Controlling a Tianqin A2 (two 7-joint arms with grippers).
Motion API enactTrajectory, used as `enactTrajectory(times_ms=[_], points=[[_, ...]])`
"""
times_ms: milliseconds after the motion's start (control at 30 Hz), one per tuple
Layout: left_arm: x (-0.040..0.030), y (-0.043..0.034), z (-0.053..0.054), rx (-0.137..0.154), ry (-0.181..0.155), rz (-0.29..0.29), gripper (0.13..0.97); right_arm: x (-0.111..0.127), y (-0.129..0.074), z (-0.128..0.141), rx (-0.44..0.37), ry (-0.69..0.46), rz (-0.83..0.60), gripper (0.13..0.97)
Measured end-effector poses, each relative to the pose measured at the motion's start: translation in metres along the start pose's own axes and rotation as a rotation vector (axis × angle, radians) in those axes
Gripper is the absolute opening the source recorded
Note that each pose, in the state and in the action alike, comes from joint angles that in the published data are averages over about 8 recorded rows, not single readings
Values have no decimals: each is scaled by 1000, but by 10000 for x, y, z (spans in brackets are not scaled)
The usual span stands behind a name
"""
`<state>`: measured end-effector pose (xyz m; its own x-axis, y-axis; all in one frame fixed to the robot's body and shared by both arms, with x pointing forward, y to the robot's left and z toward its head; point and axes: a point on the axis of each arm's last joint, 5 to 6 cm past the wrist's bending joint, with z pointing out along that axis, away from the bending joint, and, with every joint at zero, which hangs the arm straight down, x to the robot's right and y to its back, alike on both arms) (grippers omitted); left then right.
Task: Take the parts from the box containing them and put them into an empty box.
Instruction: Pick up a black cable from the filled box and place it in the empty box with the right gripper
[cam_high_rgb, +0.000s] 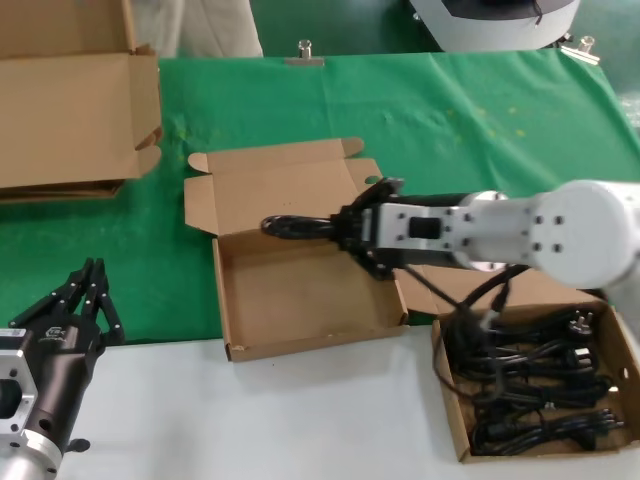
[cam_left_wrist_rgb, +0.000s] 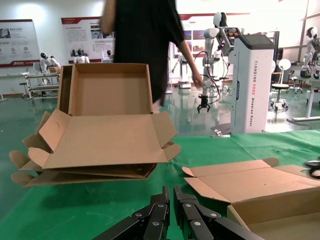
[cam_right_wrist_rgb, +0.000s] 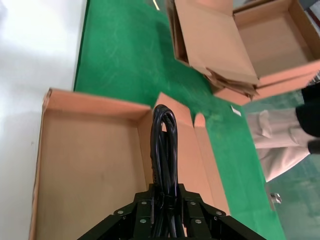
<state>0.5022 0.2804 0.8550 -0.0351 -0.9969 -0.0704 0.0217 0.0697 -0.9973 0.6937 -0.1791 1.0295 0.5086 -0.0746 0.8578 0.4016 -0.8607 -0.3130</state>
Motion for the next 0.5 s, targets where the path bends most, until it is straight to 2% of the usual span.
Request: enactTrajectory(times_ms=[200, 500], points=[[0, 0, 0, 0, 0, 0, 172, -108, -95, 318, 4, -2, -13, 234], [0, 0, 0, 0, 0, 0, 172, -258, -38, 746, -31, 8, -51, 233]])
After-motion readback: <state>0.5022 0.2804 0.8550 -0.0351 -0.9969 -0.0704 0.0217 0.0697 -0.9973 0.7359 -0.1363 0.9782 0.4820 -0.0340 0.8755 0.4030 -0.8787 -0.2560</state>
